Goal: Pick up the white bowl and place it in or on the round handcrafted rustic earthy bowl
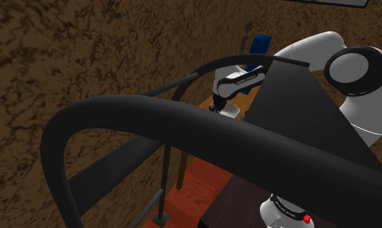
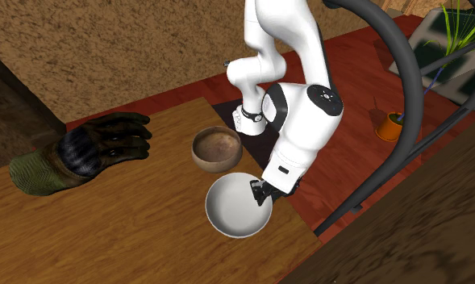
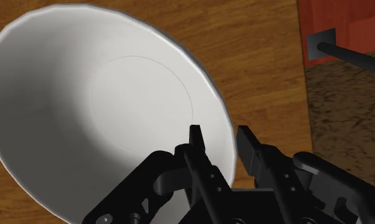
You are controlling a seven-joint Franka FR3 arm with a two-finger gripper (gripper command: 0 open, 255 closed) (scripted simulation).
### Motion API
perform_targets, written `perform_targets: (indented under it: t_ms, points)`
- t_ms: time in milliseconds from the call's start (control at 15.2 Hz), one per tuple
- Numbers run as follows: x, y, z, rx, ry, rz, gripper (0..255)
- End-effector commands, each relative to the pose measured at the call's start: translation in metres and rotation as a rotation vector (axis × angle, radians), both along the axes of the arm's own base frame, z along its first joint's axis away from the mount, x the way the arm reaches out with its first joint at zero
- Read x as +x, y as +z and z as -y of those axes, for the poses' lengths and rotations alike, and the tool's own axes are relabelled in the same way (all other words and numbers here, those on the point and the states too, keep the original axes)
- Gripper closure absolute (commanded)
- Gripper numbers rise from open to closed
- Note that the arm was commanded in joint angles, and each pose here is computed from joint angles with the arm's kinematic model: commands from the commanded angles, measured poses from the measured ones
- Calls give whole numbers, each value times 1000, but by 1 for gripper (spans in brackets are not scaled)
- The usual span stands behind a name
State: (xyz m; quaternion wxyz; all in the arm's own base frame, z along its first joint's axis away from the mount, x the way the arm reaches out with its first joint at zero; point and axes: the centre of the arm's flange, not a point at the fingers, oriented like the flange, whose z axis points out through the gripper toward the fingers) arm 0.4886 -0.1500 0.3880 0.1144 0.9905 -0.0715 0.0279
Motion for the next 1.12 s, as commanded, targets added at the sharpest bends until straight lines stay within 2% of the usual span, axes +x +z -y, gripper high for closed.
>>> perform_targets:
  t_ms: [0,462,1056]
  points:
    - [0,0,0,0,0,0,255]
    - [0,0,0,0,0,0,255]
    - [0,48,0,0,0,0,255]
